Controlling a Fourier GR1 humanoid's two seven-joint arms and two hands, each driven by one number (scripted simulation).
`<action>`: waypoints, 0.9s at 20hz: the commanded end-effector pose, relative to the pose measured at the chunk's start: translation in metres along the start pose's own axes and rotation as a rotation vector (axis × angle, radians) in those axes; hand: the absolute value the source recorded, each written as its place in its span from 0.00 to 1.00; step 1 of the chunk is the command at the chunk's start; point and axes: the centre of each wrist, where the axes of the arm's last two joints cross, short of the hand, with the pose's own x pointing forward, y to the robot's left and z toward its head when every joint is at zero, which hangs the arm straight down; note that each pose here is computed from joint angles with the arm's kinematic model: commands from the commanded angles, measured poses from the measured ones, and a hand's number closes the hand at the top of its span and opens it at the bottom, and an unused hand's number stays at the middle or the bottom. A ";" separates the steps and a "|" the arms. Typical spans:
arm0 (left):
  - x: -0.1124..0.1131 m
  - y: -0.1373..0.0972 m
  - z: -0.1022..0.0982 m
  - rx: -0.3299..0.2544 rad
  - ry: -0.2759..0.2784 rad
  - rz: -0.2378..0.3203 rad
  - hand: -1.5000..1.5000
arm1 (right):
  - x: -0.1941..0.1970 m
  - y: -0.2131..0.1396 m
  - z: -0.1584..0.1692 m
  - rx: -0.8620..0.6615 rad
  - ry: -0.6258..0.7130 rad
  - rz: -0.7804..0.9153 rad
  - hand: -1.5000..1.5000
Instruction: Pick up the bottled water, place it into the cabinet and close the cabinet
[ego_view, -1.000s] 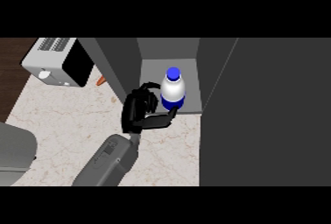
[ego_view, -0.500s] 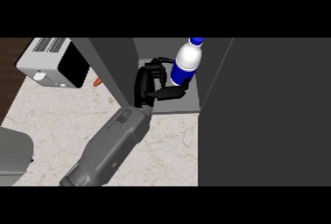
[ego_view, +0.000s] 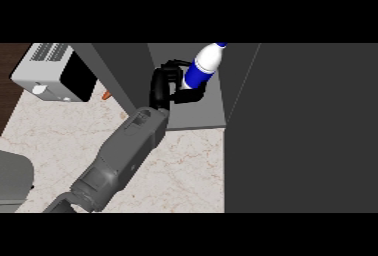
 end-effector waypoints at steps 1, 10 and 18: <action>0.007 0.007 -0.019 0.067 0.049 -0.078 1.00 | 0.013 0.003 -0.005 -0.011 -0.055 -0.062 0.00; -0.018 0.024 -0.016 0.154 0.049 -0.067 1.00 | 0.009 -0.004 -0.004 0.005 -0.062 -0.060 0.00; 0.003 0.047 -0.041 0.223 -0.056 -0.255 0.00 | 0.013 -0.002 -0.003 0.051 -0.060 -0.067 0.00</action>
